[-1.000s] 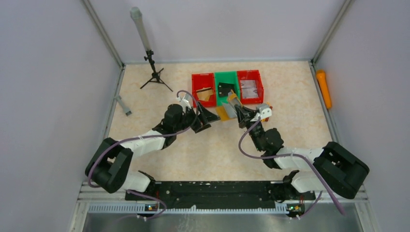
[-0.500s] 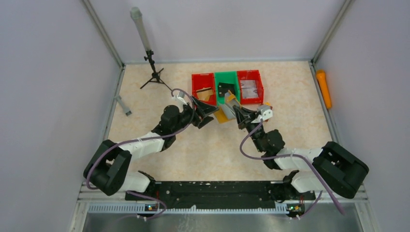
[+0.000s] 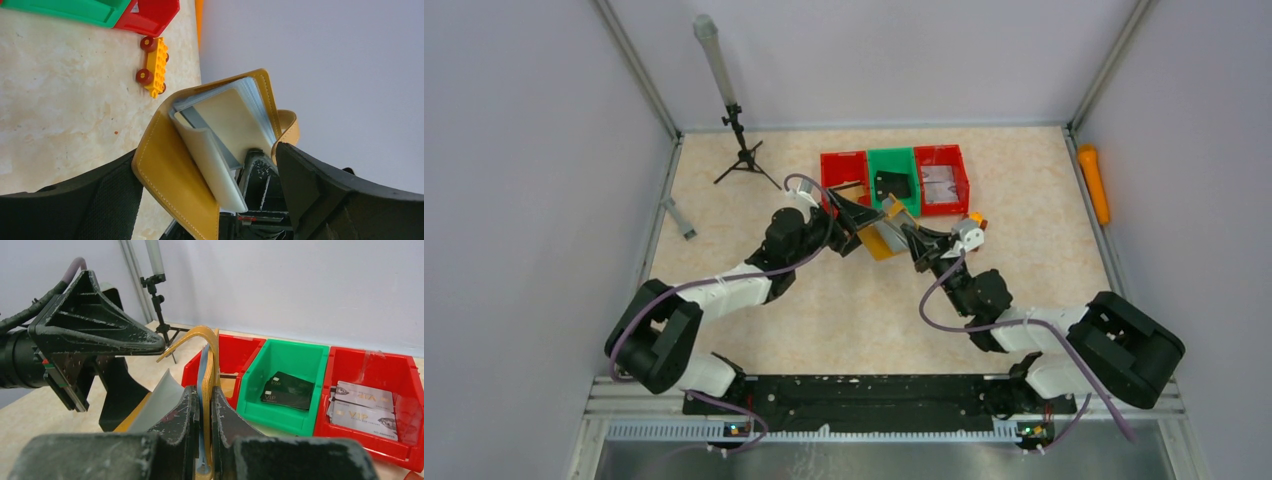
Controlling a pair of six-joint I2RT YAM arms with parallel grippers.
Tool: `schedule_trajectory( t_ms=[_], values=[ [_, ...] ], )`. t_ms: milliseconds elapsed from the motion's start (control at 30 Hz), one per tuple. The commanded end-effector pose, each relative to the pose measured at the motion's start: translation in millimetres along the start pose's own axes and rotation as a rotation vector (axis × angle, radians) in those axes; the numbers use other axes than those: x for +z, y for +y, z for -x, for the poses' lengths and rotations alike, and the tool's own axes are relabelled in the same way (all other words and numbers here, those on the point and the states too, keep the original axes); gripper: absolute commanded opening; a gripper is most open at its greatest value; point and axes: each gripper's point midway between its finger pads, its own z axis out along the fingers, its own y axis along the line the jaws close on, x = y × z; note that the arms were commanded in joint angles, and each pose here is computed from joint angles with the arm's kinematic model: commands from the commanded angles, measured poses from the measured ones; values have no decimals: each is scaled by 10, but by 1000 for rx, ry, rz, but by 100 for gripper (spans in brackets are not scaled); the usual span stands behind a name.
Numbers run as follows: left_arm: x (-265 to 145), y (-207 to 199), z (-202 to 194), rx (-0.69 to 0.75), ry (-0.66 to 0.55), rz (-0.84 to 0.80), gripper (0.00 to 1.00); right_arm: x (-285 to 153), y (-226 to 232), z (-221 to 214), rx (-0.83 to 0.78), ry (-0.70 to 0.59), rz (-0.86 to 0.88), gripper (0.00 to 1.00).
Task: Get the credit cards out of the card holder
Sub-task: Open the card holder at the center of the board.
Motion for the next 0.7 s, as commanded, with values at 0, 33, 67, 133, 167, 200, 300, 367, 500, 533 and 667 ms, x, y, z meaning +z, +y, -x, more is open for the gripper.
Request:
schedule_trajectory(
  t_ms=[0, 33, 67, 133, 167, 200, 300, 367, 500, 533, 667],
  values=[
    [101, -61, 11, 44, 2, 5, 99, 25, 164, 174, 52, -71, 66, 0],
    [112, -56, -1, 47, 10, 8, 99, 26, 156, 169, 53, -72, 62, 0],
    [117, -40, -11, 50, 14, 12, 96, 26, 150, 173, 56, -74, 58, 0],
    [113, -19, -10, 51, 12, 13, 86, 22, 135, 171, 58, -76, 50, 0],
    [103, -10, -6, 54, 7, 14, 79, 19, 129, 175, 60, -78, 48, 0],
    [99, -14, 0, 60, 2, 12, 74, 18, 125, 175, 62, -78, 45, 0],
    [74, 4, 15, 69, -9, 25, 73, 13, 88, 171, 66, -78, 24, 0],
    [62, -3, 14, 78, -9, 23, 73, 11, 81, 180, 69, -82, 19, 0],
    [47, -33, 11, 96, -7, 4, 56, 2, 69, 188, 75, -87, 14, 0],
    [51, -31, 4, 98, -4, 2, 47, 0, 67, 192, 76, -89, 14, 0],
    [59, -21, 9, 111, 1, 0, 14, -9, 45, 198, 86, -93, 0, 0]
  ],
)
